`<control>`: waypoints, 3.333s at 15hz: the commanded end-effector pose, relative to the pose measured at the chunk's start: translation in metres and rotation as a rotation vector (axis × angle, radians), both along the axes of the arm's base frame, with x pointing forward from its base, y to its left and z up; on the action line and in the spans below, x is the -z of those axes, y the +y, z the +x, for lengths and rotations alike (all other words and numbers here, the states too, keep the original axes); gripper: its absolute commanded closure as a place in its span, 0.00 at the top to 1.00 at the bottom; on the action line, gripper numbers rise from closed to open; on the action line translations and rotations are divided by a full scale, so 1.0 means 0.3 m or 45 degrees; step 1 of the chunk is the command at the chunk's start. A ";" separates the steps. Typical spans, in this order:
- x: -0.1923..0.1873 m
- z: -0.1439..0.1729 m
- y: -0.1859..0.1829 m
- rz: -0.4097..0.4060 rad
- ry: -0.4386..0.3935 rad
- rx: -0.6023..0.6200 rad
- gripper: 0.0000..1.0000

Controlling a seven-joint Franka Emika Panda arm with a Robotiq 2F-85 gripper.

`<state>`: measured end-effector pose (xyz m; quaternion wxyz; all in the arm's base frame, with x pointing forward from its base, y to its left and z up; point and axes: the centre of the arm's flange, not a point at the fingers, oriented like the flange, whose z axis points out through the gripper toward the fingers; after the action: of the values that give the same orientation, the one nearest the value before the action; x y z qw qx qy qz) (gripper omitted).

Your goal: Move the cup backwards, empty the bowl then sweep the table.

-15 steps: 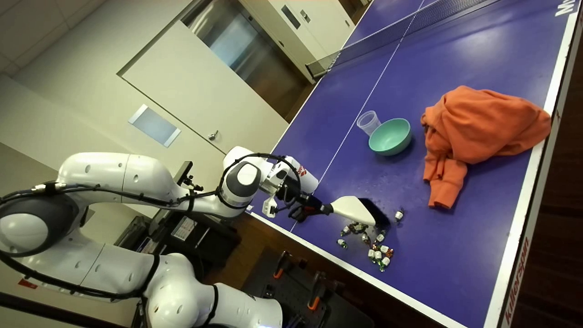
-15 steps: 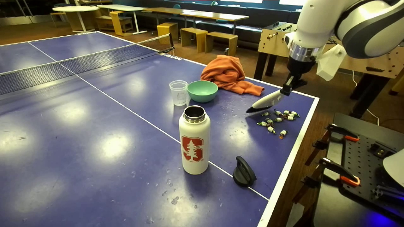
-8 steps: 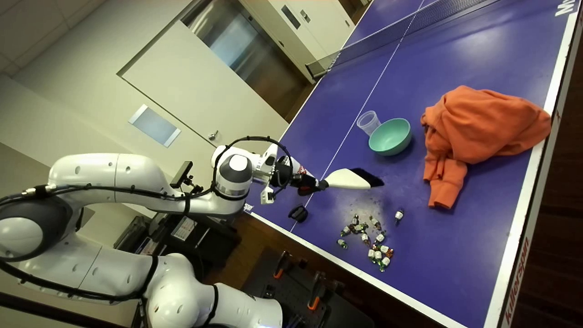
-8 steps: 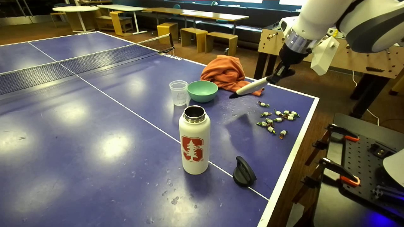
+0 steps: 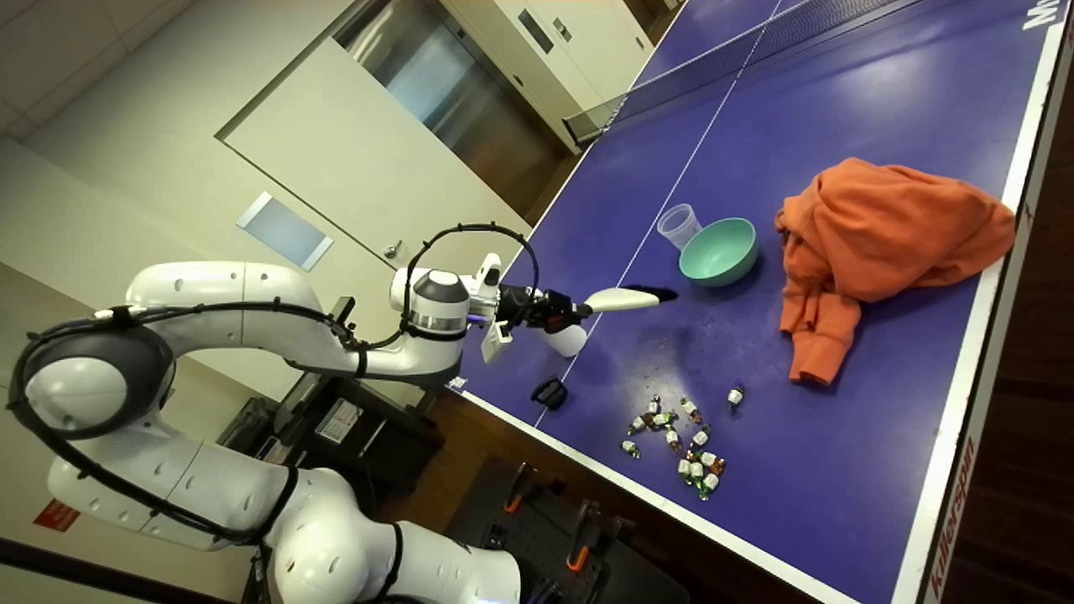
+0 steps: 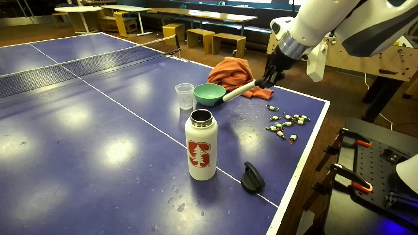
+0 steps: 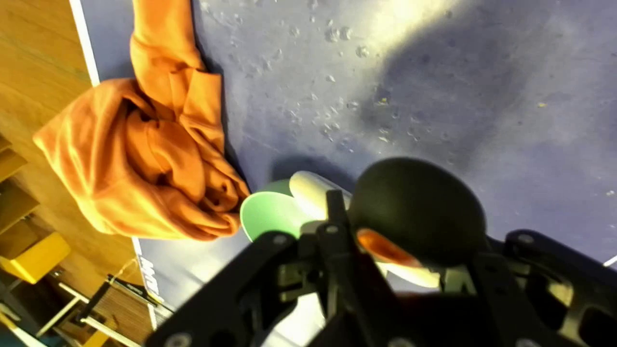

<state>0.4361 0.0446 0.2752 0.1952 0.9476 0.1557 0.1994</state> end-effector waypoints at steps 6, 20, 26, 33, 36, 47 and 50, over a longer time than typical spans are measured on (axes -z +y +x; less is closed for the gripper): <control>0.174 0.134 0.198 -0.123 -0.241 -0.510 0.13; 0.562 0.171 0.166 -0.091 -0.167 -0.822 0.13; 0.631 0.176 0.158 -0.105 -0.087 -0.848 0.34; 0.602 0.177 0.133 -0.171 0.000 -0.828 0.93; 0.542 0.185 0.126 -0.161 0.058 -0.753 1.00; 0.363 0.171 0.041 0.082 0.377 -0.489 1.00; 0.354 0.163 0.061 0.124 0.415 -0.468 1.00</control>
<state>0.4742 0.0584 0.1268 0.0833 0.9279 0.3493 0.1002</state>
